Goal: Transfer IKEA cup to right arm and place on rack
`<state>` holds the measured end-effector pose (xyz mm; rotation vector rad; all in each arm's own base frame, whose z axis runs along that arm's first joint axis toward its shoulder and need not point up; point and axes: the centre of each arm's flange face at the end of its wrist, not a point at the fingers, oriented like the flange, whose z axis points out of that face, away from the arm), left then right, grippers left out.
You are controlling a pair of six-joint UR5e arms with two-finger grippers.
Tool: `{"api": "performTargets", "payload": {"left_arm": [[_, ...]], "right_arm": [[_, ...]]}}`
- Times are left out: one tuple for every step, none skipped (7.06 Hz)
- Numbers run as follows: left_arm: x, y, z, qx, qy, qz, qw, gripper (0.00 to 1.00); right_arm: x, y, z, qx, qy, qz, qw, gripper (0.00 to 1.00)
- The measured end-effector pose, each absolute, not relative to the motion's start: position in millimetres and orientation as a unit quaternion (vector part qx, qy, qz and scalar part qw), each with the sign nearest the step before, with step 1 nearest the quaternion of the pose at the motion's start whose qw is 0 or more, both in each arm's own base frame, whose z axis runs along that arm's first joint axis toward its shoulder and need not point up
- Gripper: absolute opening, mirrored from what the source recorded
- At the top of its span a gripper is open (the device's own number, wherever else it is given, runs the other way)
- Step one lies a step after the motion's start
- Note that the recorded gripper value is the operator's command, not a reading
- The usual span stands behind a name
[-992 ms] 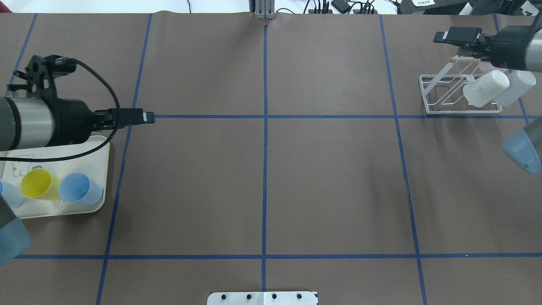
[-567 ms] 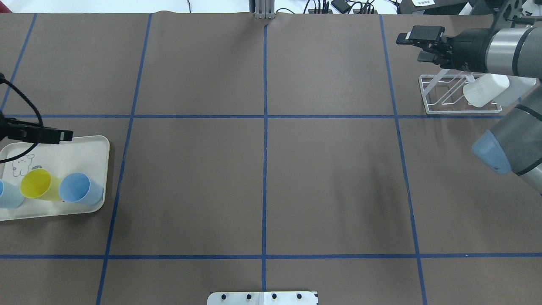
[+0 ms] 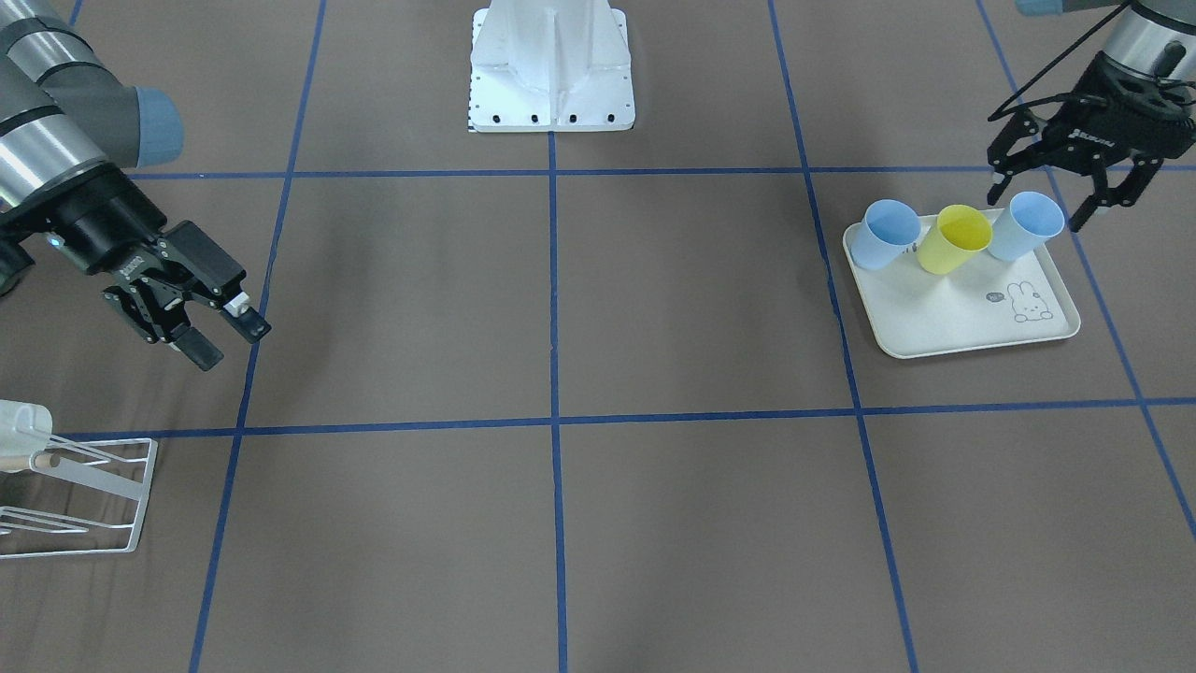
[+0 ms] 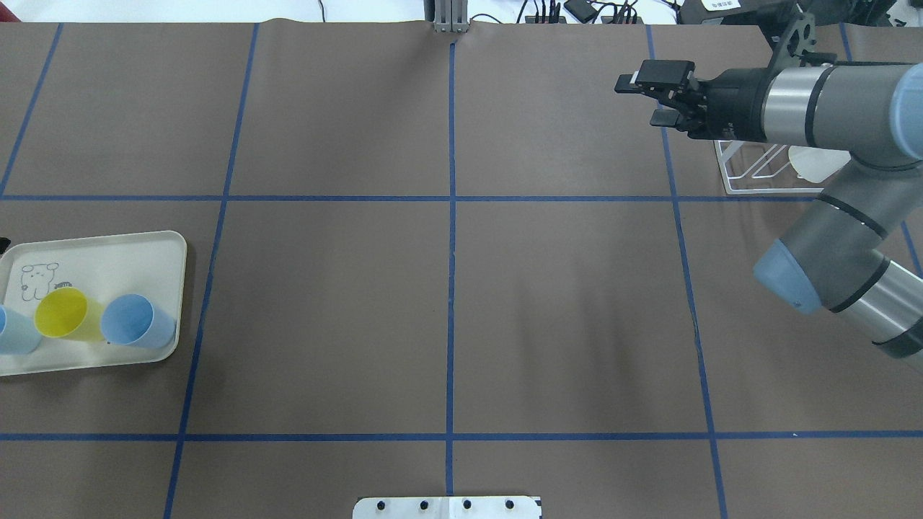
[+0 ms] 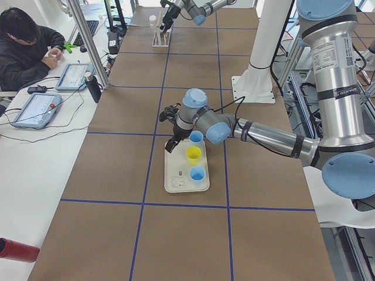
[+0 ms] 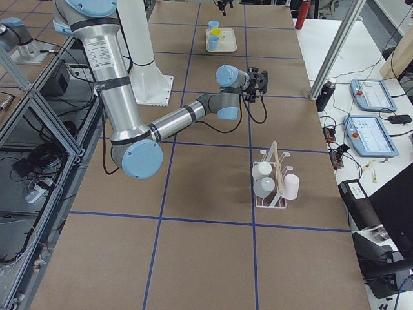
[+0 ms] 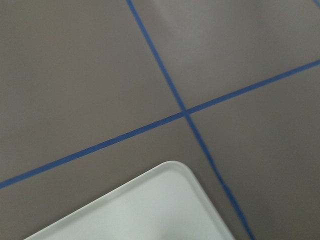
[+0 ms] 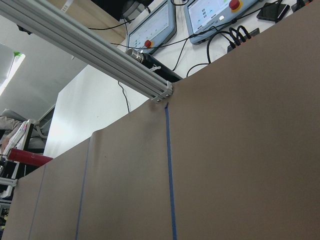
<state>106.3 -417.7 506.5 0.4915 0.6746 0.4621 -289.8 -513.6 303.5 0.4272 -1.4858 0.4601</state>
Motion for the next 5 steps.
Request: {"api": "performTargets", "payload": {"left_arm": [[103.6, -421.0, 530.1, 0.224, 0.315, 0.233, 0.892, 1.0], [102.2, -421.8, 549.4, 0.213, 0.309, 0.24, 0.895, 1.0], [99.5, -417.6, 565.0, 0.203, 0.303, 0.249, 0.897, 1.0], [95.4, -409.1, 577.6, 0.193, 0.3, 0.254, 0.899, 1.0], [92.7, -402.2, 586.2, 0.183, 0.3, 0.255, 0.901, 1.0]], "right_arm": [[-306.9, -508.3, 296.8, 0.193, -0.668, 0.208, 0.688, 1.0], [-317.7, -505.3, 290.2, 0.194, -0.672, 0.209, 0.684, 1.0], [-323.3, -503.8, 286.0, 0.194, -0.674, 0.209, 0.681, 1.0], [-326.1, -503.2, 283.1, 0.193, -0.676, 0.209, 0.679, 1.0], [-327.5, -502.9, 281.6, 0.193, -0.677, 0.209, 0.679, 1.0]]}}
